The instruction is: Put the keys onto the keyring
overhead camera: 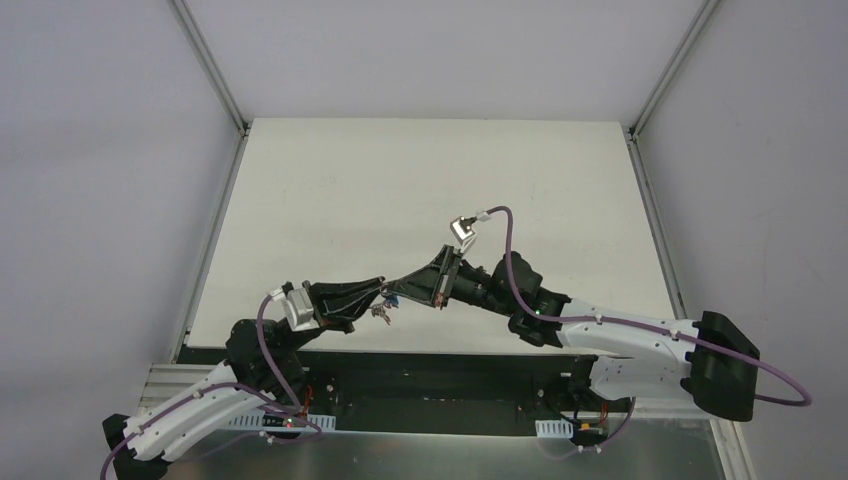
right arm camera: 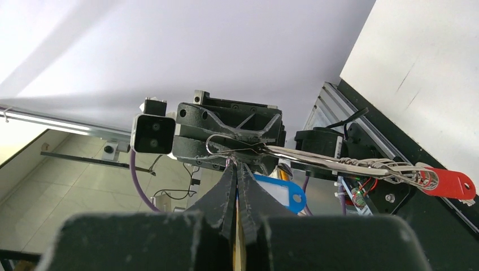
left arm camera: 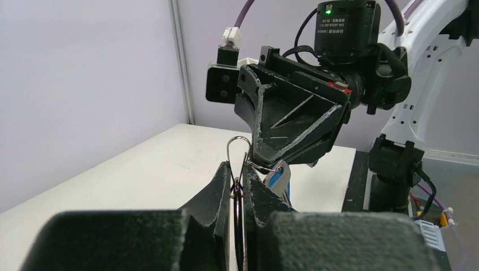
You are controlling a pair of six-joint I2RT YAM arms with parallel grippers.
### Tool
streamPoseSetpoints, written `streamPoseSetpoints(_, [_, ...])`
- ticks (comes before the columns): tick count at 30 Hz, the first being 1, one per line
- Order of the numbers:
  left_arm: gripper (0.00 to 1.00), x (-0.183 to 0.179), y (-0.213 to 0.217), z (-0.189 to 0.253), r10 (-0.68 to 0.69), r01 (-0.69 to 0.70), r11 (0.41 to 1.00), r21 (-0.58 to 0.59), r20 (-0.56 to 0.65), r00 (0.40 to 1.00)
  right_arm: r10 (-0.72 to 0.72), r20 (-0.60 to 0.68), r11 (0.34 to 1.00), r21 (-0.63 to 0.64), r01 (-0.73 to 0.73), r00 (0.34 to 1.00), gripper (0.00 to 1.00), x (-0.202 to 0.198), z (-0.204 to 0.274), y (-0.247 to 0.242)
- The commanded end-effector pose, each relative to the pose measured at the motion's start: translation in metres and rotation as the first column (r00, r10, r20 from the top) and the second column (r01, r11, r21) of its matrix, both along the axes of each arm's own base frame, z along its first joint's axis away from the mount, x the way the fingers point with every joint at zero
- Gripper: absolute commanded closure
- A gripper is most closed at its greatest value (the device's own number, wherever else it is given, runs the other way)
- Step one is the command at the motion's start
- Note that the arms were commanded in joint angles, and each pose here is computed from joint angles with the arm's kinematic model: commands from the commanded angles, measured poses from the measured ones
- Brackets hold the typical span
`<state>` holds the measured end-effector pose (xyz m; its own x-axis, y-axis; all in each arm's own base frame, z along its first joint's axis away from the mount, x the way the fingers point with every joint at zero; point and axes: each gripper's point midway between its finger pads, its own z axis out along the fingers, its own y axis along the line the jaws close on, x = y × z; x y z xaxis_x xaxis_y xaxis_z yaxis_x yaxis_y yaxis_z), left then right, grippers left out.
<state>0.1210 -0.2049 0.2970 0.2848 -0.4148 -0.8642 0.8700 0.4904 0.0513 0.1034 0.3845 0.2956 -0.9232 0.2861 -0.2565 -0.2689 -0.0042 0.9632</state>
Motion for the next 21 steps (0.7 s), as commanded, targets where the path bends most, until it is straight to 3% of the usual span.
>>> streamPoseSetpoints(1, [1.0, 0.0, 0.008, 0.021, 0.034, -0.031, 0.998, -0.049, 0.044, 0.998, -0.04, 0.005, 0.999, 0.01, 0.04, 0.999, 1.0, 0.005, 0.018, -0.001])
streamPoseSetpoints(16, [1.0, 0.013, 0.01, 0.013, 0.102, -0.102, 0.995, -0.02, 0.015, 0.995, -0.165, -0.078, 0.986, -0.044, 0.162, 0.983, 1.0, 0.026, 0.006, -0.003])
streamPoseSetpoints(21, [1.0, 0.016, 0.011, 0.011, 0.118, -0.118, 0.993, -0.012, 0.008, 0.993, -0.144, -0.061, 0.989, -0.026, 0.142, 0.988, 1.0, 0.023, 0.015, -0.002])
